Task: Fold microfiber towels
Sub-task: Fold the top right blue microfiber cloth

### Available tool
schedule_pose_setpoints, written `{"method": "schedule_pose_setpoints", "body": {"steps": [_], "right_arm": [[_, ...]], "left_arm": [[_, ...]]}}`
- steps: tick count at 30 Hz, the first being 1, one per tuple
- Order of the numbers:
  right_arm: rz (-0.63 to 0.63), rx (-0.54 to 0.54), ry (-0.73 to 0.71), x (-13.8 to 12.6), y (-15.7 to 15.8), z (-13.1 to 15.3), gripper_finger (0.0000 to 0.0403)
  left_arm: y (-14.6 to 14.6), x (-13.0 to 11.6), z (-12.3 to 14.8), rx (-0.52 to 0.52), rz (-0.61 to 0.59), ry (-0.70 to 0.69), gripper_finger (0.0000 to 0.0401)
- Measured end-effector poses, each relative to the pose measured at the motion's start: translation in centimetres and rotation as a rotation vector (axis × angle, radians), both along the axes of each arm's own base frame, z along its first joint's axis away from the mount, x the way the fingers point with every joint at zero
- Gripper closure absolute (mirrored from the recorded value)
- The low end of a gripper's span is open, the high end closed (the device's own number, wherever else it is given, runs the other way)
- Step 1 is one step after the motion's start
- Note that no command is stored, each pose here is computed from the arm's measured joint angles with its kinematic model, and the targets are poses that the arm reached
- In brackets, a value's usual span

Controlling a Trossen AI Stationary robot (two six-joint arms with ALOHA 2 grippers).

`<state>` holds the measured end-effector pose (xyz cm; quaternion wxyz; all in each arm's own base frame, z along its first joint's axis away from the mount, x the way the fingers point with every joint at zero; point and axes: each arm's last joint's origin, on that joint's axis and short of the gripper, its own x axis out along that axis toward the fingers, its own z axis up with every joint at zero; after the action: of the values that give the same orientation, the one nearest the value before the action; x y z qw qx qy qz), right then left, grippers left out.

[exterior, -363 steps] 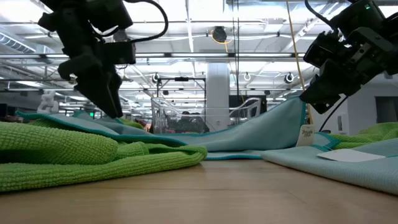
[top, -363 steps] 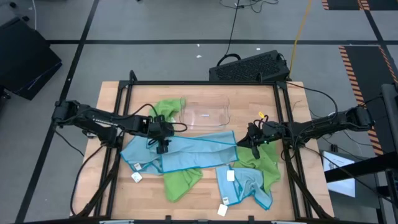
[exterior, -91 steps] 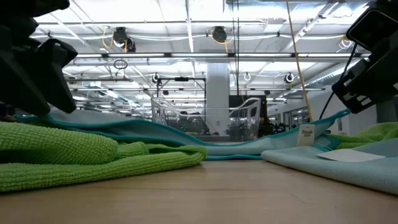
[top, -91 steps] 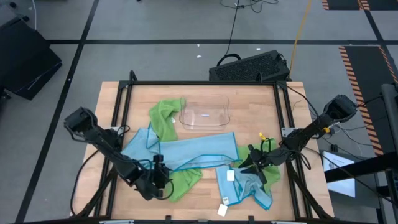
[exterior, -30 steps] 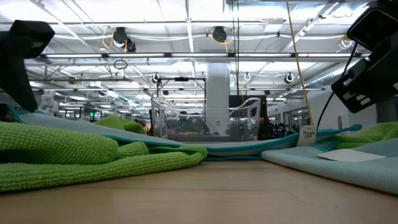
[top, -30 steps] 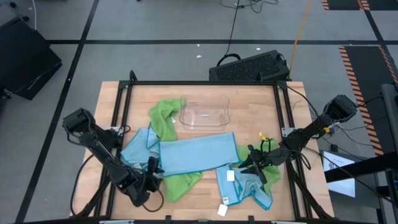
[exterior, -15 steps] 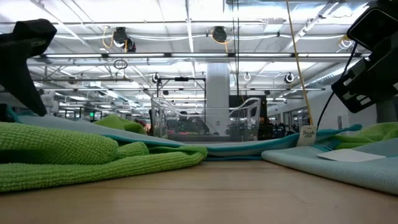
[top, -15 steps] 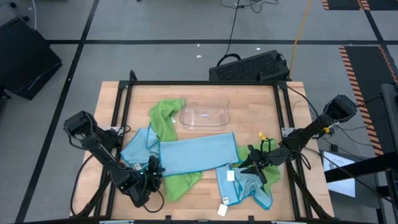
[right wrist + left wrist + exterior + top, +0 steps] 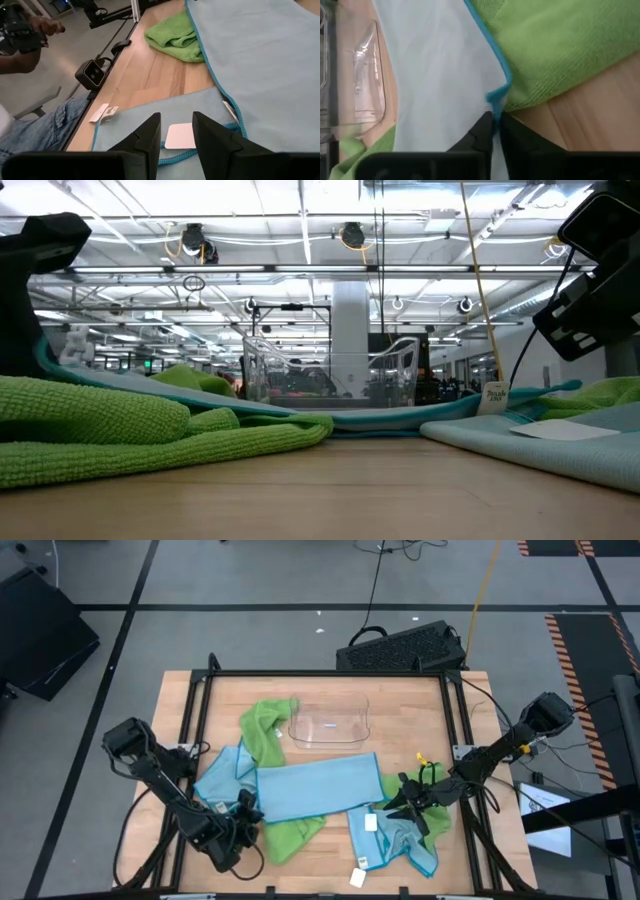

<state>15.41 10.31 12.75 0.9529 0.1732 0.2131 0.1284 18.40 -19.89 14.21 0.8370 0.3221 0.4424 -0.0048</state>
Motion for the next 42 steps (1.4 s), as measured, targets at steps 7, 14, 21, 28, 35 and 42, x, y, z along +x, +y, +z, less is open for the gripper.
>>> {"method": "schedule_pose_setpoints", "body": {"steps": [7,14,21,28,35,42], "right_arm": [[-0.001,-0.010,-0.006,0.0,0.0,0.0,0.0296],[-0.083,-0.034,-0.046,0.2,-0.2,0.3,0.0296],[-0.176,-0.092,-0.094,2.1,0.8,2.0,0.0287],[-0.175,-0.276,-0.104,8.0,5.1,4.7,0.0240],[-0.145,-0.410,-0.161,14.0,9.5,6.1,0.0199],[-0.260,-0.546,-0.192,18.7,11.0,6.0,0.0198]], "left_arm": [[0.0,0.0,0.5,-0.092,0.077,-0.050,0.0395],[0.3,-0.2,3.0,-0.239,0.184,-0.169,0.0397],[0.5,1.2,5.9,-0.363,0.212,-0.302,0.0397],[1.3,3.9,7.4,-0.507,0.226,-0.316,0.0397],[2.2,6.0,9.4,-0.652,0.251,-0.299,0.0393],[3.0,7.2,10.4,-0.734,0.258,-0.266,0.0390]]}}
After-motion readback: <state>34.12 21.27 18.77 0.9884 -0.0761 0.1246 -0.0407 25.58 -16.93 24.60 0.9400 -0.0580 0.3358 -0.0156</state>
